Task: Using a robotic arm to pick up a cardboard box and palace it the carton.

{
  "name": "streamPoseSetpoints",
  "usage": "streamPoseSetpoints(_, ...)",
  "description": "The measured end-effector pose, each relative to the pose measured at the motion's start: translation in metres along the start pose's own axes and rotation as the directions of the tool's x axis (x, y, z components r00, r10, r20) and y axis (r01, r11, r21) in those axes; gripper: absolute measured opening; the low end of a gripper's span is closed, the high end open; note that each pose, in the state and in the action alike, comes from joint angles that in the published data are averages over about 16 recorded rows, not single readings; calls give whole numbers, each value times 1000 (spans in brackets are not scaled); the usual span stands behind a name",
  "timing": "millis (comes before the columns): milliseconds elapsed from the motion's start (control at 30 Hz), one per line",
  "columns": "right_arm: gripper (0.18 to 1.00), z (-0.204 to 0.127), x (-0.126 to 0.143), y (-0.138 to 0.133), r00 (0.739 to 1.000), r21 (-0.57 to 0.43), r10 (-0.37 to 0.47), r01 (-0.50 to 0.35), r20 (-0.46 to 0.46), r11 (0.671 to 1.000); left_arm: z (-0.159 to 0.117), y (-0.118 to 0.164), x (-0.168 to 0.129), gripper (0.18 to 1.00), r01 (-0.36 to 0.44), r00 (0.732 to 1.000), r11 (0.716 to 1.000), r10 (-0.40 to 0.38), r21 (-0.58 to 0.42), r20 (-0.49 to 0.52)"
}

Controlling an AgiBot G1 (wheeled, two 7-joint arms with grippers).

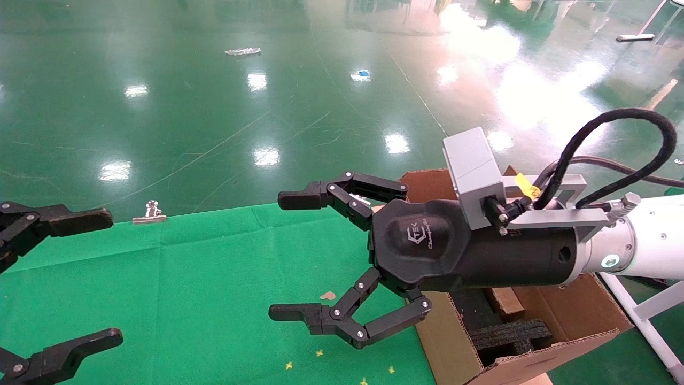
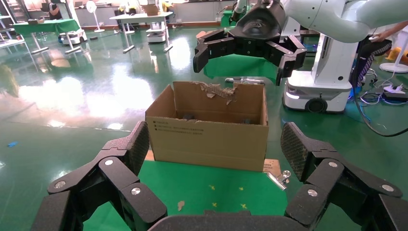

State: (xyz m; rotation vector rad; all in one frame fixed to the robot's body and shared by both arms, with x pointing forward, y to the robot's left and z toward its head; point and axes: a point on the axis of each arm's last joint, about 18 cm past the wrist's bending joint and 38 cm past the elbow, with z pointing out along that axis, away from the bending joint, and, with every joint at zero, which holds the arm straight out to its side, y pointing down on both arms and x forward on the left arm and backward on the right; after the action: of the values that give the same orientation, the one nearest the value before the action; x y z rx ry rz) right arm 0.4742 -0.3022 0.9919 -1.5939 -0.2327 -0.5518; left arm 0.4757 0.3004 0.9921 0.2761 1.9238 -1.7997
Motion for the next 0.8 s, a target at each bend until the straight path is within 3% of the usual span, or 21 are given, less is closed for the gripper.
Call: streamPoseSetpoints(800, 1000, 0, 1, 0, 1000, -2, 3, -3, -2, 1000, 0, 0, 0, 1001, 0, 1000, 1000, 0, 0, 0)
